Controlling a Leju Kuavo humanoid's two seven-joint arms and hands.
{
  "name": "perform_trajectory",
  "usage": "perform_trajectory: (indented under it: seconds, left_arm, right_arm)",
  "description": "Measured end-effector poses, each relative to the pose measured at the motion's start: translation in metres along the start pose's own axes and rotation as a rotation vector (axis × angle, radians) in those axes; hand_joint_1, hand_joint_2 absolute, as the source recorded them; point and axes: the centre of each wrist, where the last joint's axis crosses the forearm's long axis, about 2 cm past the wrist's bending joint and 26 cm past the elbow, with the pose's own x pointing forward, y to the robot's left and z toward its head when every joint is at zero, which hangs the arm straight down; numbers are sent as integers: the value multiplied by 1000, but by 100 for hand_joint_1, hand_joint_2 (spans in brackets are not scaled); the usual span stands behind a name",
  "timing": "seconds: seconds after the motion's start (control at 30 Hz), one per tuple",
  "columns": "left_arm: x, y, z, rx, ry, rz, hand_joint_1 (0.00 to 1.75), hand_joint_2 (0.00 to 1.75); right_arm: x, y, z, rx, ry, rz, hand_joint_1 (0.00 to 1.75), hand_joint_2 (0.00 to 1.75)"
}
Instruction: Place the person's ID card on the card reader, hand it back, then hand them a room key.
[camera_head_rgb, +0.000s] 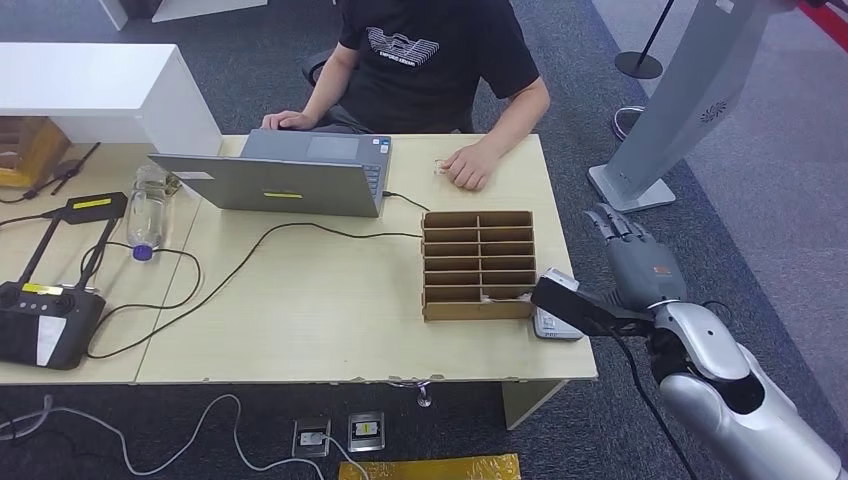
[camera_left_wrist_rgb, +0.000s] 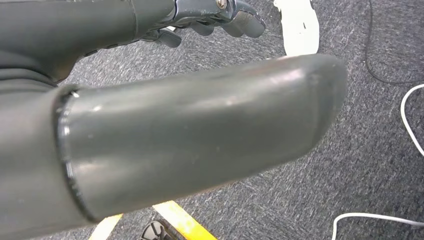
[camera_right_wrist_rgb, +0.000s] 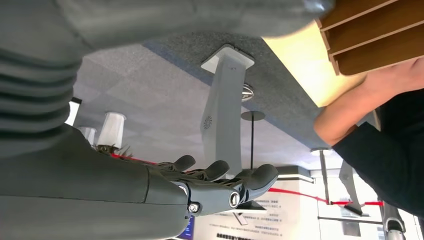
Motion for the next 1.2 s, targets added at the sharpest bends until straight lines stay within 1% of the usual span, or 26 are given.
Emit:
perform_trajectory:
  seconds: [0.1, 0.3, 0.43, 0.53, 0.7, 0.87, 0.97, 1.2]
  left_arm:
    - [0, 0, 0, 6, 3, -1, 0, 0]
    - [0, 0, 0, 22, 24, -11, 0, 0]
    - [1, 0, 0, 23, 28, -3, 0, 0]
    - [1, -1, 1, 24, 34, 11, 0, 0]
    - [0, -5, 3, 18, 32, 21, 0, 0]
    - [0, -7, 4, 14, 28, 15, 0, 0]
    - [0, -8, 4, 16, 31, 21, 0, 0]
    - [0, -8, 5, 18, 34, 34, 0, 0]
  right_arm:
    - [3, 5, 7, 1, 0, 8, 0, 175]
    - [19, 28, 35, -2, 24, 83, 0, 175]
    - [29, 34, 43, 3, 7, 108, 0, 175]
    - [35, 40, 47, 8, -31, 129, 0, 175]
    - [47, 48, 47, 0, -99, 130, 0, 175]
    - [51, 66, 40, -51, -148, 104, 0, 175]
    - [53, 75, 35, -54, -158, 95, 0, 175]
    - [57, 86, 26, -19, -138, 80, 0, 175]
